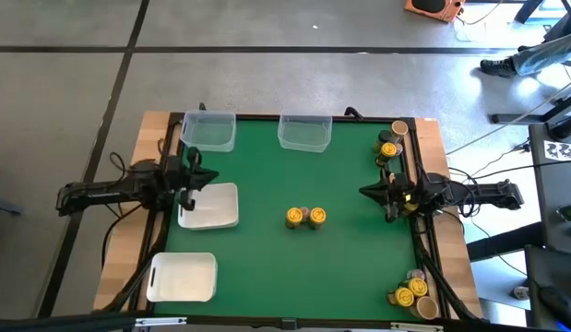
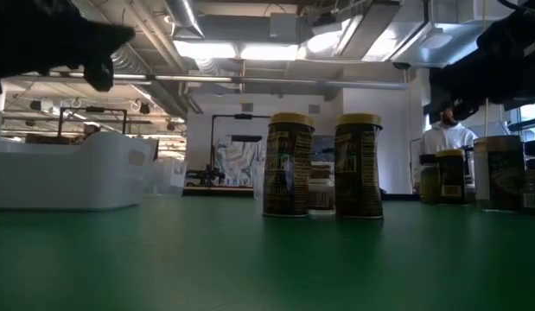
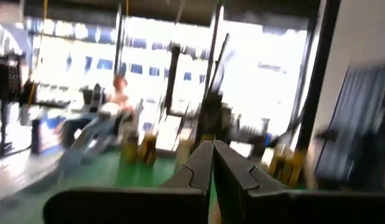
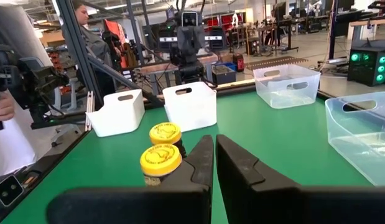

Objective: Sort spices by type
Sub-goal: Put the yellow seasoning bottle into the left transparent bin

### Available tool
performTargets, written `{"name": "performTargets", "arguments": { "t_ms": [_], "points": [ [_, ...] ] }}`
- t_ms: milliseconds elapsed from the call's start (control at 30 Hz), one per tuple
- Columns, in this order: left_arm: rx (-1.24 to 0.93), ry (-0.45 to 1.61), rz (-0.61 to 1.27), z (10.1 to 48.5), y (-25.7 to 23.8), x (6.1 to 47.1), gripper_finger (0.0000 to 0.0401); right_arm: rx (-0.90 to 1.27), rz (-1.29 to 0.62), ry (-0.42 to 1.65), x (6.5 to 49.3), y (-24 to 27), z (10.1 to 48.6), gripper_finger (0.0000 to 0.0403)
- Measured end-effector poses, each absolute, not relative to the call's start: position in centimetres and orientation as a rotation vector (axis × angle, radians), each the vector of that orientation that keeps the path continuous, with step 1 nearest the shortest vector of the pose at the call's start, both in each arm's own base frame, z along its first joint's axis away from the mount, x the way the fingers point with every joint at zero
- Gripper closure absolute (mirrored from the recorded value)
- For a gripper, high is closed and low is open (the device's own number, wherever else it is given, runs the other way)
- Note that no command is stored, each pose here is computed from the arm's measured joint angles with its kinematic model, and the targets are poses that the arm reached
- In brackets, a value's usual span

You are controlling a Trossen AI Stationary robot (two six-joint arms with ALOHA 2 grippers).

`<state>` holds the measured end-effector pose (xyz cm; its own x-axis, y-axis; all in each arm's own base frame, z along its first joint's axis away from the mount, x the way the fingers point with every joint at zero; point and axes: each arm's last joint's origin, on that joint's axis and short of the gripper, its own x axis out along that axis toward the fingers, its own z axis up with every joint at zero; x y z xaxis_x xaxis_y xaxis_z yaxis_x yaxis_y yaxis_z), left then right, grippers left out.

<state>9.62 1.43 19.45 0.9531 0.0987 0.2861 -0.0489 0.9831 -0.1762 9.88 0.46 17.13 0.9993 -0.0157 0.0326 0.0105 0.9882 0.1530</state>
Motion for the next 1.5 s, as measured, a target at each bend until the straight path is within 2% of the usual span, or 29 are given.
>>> {"name": "performTargets", "arguments": {
  "t_ms": [200,333,567,767,867,1067,1267,1367,1500],
  "points": [
    [-0.152,-0.362,0.106,20.0,1.5,9.4,0.0391,0.15,-0.017,-0.035,9.9,0.4,17.1,0.0382],
    [-0.142,-0.379,0.179,20.2,1.7,9.5,0.0391,0.149,-0.101,-0.067,9.8,0.2,17.4,0.0382],
    [-0.114,-0.294,0.168,22.3,1.7,11.0,0.0391,0.162,-0.093,-0.097,9.8,0.2,17.7,0.0382],
    [-0.068,-0.138,0.148,25.3,1.7,14.3,0.0391,0.166,-0.085,-0.119,9.8,0.2,18.0,0.0382],
    [-0.065,-0.023,0.14,26.0,1.7,16.6,0.0391,0.165,-0.085,-0.12,9.8,0.2,18.0,0.0382],
    [-0.048,0.077,0.114,26.9,1.5,20.4,0.0391,0.168,-0.094,-0.153,9.7,0.2,18.3,0.0382],
    [-0.069,-0.039,0.118,27.1,1.6,23.1,0.039,0.163,-0.085,-0.228,9.6,0.2,19.1,0.0382],
    [-0.114,-0.079,0.134,26.9,2.0,23.9,0.0376,0.151,-0.087,-0.241,9.6,0.2,19.2,0.0382],
    [-0.141,-0.04,0.157,25.9,2.3,24.9,0.0326,0.152,-0.106,-0.24,9.6,0.1,19.2,0.0374]
  ]
}}
